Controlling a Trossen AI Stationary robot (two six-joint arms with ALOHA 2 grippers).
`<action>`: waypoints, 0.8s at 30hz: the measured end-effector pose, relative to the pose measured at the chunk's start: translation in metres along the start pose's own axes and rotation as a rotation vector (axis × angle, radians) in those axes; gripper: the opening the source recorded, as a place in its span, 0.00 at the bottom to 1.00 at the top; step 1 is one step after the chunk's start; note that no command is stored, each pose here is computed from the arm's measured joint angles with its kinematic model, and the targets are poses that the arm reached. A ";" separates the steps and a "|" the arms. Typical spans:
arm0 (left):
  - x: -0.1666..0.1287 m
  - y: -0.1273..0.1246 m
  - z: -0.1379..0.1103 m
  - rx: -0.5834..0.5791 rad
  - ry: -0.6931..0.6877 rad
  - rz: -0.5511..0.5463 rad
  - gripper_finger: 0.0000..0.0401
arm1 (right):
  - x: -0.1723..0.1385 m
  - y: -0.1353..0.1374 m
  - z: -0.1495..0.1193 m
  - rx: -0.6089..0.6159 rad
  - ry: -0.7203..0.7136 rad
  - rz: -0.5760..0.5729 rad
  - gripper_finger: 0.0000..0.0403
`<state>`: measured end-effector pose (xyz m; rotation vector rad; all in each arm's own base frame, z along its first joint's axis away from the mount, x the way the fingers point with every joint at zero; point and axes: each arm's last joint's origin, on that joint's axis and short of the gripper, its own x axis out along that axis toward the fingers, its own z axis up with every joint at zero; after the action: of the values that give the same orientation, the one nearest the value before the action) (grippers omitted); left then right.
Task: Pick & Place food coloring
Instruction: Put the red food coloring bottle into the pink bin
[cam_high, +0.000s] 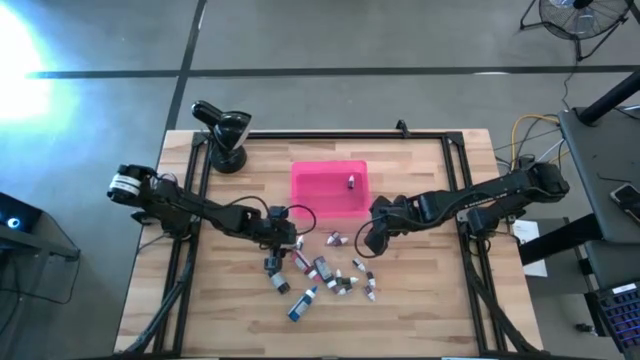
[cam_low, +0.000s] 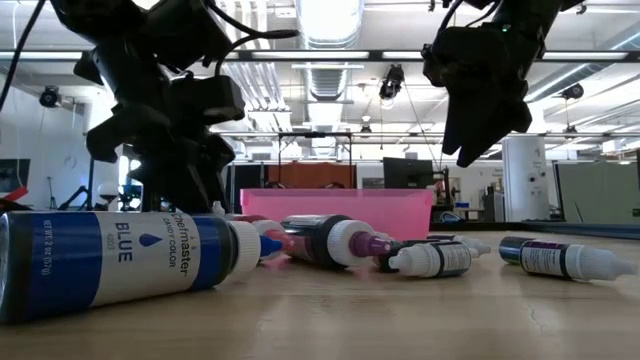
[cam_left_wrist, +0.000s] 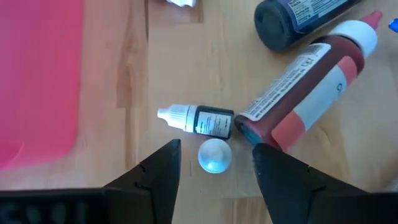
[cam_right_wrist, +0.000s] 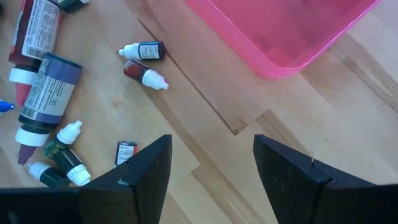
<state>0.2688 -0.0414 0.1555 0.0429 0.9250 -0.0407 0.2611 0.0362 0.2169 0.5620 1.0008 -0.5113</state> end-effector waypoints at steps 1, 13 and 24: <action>0.000 0.000 0.000 0.000 0.000 0.002 0.41 | 0.000 0.000 0.000 0.000 0.000 0.000 0.54; 0.000 0.001 0.000 -0.006 -0.002 0.020 0.15 | 0.000 -0.001 0.000 0.002 -0.020 -0.018 0.54; -0.012 0.002 0.004 -0.059 -0.042 0.020 0.09 | 0.000 0.000 0.002 0.019 -0.054 -0.018 0.54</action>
<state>0.2648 -0.0393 0.1675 -0.0028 0.8830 0.0044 0.2629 0.0350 0.2179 0.5535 0.9515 -0.5501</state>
